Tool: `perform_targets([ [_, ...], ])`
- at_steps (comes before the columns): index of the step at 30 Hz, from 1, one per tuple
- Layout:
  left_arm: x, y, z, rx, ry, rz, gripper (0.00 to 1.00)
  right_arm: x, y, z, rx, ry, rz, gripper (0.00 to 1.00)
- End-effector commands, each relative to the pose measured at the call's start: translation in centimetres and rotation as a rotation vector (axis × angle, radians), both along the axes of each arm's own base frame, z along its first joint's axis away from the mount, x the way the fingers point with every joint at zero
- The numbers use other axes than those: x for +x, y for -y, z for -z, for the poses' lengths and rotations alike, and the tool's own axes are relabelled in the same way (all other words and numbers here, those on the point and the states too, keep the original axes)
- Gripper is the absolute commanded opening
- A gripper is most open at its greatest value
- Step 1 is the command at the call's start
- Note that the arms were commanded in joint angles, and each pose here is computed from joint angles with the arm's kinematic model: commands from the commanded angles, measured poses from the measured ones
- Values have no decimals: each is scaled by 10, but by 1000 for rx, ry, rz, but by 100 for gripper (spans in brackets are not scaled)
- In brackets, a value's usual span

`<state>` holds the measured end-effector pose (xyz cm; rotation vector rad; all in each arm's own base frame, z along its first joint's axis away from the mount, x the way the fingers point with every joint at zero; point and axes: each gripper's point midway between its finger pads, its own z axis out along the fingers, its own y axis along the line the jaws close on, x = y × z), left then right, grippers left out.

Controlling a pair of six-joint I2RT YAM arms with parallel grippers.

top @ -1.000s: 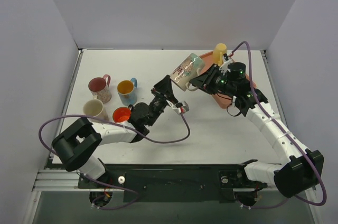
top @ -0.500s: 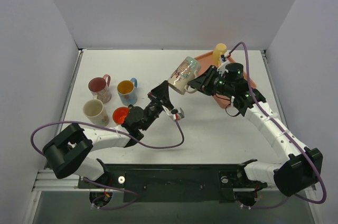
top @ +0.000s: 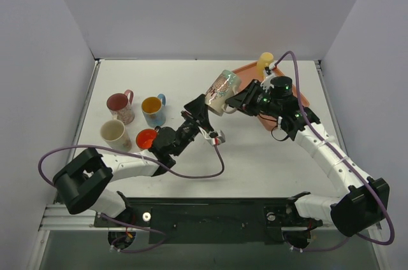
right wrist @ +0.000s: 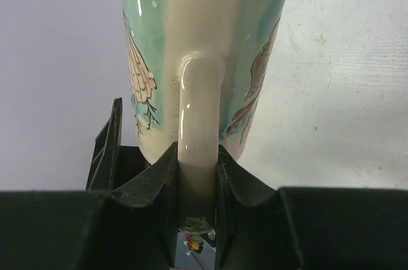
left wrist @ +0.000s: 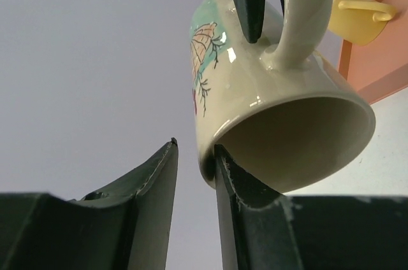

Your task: Turn the mug right side up

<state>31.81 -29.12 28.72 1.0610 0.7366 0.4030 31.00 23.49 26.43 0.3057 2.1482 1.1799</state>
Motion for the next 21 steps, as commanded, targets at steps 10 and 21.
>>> perform_targets([
  [10,17,6,-39,-40,57,-46,0,-4,-9,-39,44,144,-55,0],
  [21,32,-37,60,142,-889,-223,0,5,79,-3,-325,52,111,90],
])
